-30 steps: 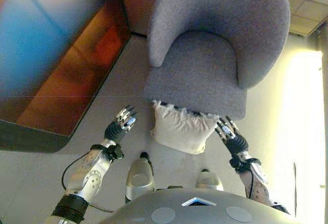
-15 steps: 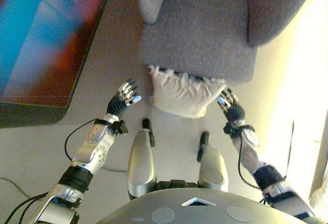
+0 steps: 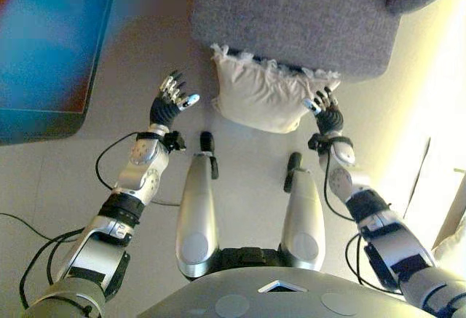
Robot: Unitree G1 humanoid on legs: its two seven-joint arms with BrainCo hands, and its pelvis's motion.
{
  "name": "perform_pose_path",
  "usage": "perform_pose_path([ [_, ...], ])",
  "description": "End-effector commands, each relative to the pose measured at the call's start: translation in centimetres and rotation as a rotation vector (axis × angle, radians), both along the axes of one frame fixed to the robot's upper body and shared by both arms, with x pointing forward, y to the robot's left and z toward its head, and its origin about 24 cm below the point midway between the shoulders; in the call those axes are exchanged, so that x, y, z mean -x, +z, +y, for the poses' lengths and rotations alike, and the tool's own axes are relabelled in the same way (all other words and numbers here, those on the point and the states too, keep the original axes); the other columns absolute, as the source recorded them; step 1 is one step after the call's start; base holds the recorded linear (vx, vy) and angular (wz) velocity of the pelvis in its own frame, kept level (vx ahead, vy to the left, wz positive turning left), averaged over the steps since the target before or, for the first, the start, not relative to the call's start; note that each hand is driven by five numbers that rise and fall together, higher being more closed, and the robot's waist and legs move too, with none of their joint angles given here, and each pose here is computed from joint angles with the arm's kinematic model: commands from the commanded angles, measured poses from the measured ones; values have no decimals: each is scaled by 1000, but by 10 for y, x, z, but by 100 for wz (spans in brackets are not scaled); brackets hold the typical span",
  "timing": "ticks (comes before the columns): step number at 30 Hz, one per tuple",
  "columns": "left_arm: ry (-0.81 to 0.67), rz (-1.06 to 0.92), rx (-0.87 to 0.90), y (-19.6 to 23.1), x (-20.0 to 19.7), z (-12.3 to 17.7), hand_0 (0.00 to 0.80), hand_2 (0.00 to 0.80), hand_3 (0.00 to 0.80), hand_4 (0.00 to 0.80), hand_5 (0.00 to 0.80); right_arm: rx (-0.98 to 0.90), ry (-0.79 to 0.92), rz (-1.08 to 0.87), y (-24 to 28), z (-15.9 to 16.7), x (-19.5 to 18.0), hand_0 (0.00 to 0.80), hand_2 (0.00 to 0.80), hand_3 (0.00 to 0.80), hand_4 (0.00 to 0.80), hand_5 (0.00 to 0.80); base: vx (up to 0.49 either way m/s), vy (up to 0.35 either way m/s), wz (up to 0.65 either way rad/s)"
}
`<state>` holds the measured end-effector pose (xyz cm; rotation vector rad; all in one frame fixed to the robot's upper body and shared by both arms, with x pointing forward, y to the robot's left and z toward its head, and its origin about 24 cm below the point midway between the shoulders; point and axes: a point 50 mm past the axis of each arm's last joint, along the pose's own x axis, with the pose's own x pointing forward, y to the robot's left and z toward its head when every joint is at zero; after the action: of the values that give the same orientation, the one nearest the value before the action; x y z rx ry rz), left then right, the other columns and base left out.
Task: Pick up the cushion and take it to the sofa
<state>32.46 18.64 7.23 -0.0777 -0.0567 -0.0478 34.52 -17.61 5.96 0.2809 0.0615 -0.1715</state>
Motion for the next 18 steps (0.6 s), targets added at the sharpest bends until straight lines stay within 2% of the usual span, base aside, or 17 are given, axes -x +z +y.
perform_pose_path([
  [1, 12, -123, 6, 25, -15, -18, 0, 0, 0, 0, 0, -1, -27, -65, 32, -6, -17, 0, 0, 0, 0, 0, -138, 17, -8],
  [4, 14, -128, -5, 34, -25, -19, 0, 0, 0, 0, 0, -1, -43, -65, 44, -3, -23, 0, 0, 0, 0, 0, -38, -13, 6],
  [11, -61, -115, -8, 55, -48, -32, 0, 0, 0, 0, 0, -41, -182, -19, 69, -23, -41, 0, 0, 0, 0, 0, 39, 46, 25],
  [18, 16, -97, 23, 81, -69, -26, 0, 0, 0, 0, 0, 15, -213, 50, 87, -30, -55, 0, 0, 0, 0, 0, 56, 81, -1],
])
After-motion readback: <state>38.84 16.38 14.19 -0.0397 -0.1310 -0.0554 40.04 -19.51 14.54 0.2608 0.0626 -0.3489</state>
